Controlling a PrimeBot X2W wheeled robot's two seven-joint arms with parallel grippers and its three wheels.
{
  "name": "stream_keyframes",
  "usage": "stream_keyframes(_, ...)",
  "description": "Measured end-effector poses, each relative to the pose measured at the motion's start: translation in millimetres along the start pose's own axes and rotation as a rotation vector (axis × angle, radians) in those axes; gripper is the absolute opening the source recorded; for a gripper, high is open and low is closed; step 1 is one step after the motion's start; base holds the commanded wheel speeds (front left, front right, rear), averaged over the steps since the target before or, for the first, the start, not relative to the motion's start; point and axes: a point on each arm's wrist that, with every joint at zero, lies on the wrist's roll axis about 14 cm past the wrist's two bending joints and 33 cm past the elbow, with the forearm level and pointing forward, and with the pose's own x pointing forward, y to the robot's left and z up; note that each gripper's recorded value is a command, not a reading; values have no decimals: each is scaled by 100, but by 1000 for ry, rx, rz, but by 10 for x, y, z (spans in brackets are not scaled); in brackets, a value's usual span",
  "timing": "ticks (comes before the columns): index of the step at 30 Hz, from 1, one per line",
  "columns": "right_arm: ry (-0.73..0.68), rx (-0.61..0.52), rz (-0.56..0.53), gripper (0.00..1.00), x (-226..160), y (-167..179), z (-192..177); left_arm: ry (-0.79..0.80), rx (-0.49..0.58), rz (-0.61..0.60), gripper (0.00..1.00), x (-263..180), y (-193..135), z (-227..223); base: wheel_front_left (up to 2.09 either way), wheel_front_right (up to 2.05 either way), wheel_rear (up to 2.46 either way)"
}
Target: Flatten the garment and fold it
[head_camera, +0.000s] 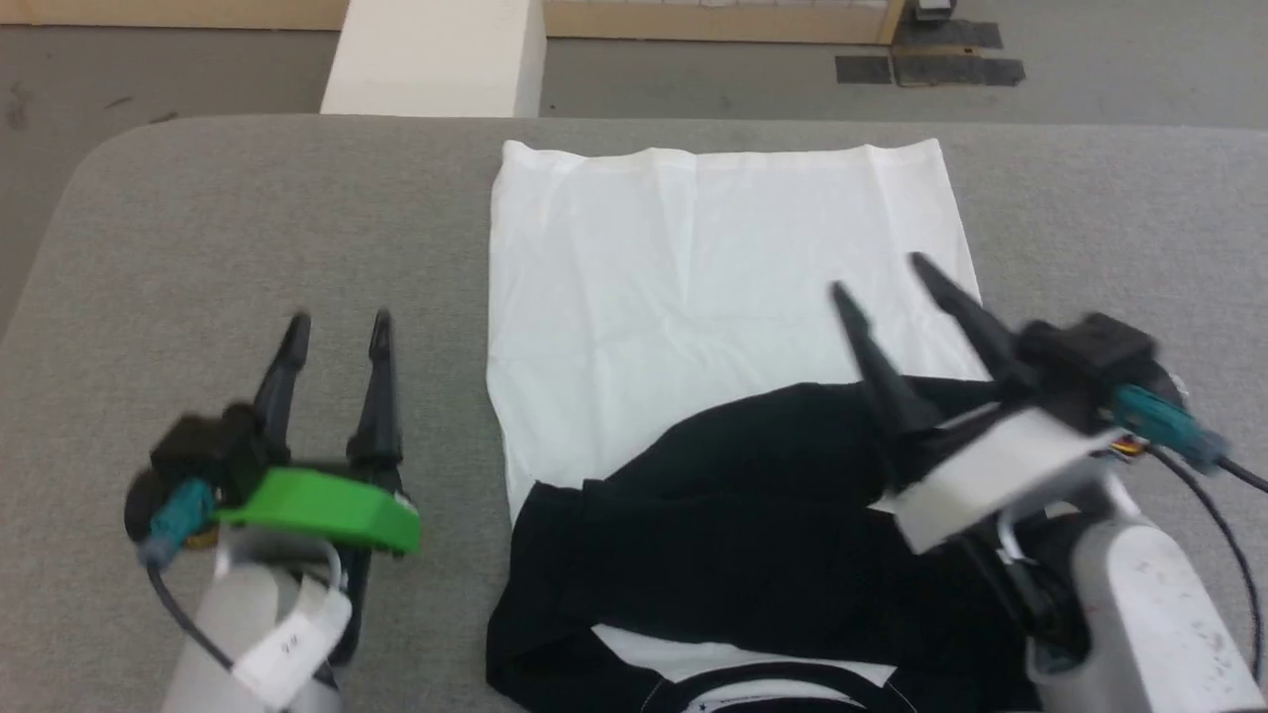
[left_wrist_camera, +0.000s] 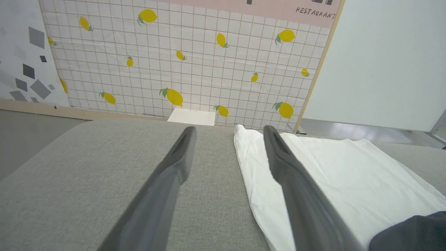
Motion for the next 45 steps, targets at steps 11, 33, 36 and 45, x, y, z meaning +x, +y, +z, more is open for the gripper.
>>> stream_keyframes(11,-89,-18,-254,100,-271,-798,-127,87,159,-193,100,897,-191,46,0,0,0)
stream_keyframes(33,54,19,-443,100,-494,-1378,-894,703,198,-246,100,1955,-116,-1271,0,0,0)
stream_keyframes(36,72,23,-460,100,-539,-1413,-980,773,191,-230,100,1977,-118,-1477,0,0,0)
stream_keyframes(45,104,14,-495,100,-587,-1531,-1110,943,199,-94,100,1983,35,-1893,0,0,0)
